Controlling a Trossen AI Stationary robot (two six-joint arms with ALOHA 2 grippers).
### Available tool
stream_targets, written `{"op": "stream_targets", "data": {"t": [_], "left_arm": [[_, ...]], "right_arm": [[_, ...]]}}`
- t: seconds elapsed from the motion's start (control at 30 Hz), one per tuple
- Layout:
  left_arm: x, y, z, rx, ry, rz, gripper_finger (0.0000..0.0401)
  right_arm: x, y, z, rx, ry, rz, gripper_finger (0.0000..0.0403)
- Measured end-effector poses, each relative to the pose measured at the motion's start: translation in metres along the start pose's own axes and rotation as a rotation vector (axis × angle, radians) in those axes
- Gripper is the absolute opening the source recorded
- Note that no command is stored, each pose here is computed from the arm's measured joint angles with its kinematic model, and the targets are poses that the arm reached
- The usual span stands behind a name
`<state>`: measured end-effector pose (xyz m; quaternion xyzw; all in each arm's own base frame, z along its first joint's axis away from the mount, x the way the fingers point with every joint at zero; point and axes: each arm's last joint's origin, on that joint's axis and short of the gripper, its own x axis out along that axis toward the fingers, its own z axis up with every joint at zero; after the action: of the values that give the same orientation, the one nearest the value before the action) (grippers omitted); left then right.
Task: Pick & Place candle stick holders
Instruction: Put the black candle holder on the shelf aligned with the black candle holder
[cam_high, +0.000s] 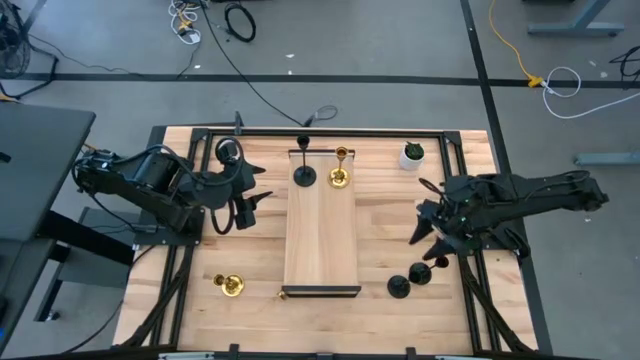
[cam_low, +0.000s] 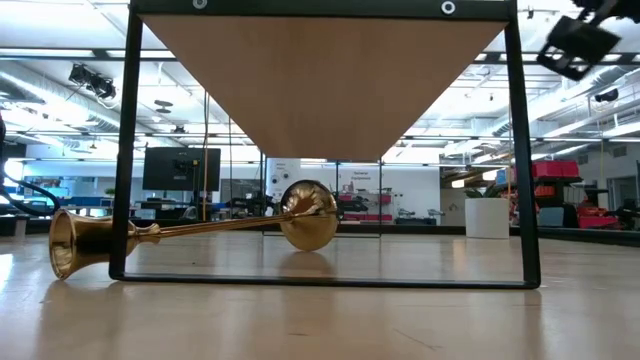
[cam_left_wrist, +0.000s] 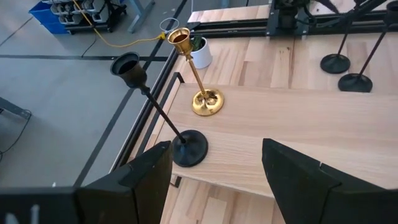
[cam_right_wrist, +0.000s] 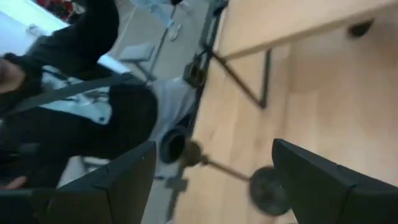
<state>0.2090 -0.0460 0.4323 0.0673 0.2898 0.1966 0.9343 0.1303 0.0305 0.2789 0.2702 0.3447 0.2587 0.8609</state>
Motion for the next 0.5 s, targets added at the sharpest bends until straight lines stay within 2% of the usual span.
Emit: {"op": "stream_targets", "data": {"t": [0.1,0.17,0.33,0.5], "left_arm": [[0.000,0.000,0.000,-0.004,0.000,0.000,0.0248],[0.000,0.000,0.000,-0.008,-0.001,0.000,0.0248],[0.000,0.000,0.000,-0.026,-0.002,-0.001,0.0248],[0.000,0.000,0.000,-0.038,-0.003,0.000,0.0248]], "right_arm": [[-0.001,0.006,-0.003,0.019,0.038,0.085,0.0316],[-0.003,0.009,-0.006,0.022,0.046,0.095,0.0316],[-0.019,0.013,-0.024,0.031,0.042,0.018,0.0316],[-0.041,0.019,-0.038,-0.029,-0.064,-0.021,0.0316]]}}
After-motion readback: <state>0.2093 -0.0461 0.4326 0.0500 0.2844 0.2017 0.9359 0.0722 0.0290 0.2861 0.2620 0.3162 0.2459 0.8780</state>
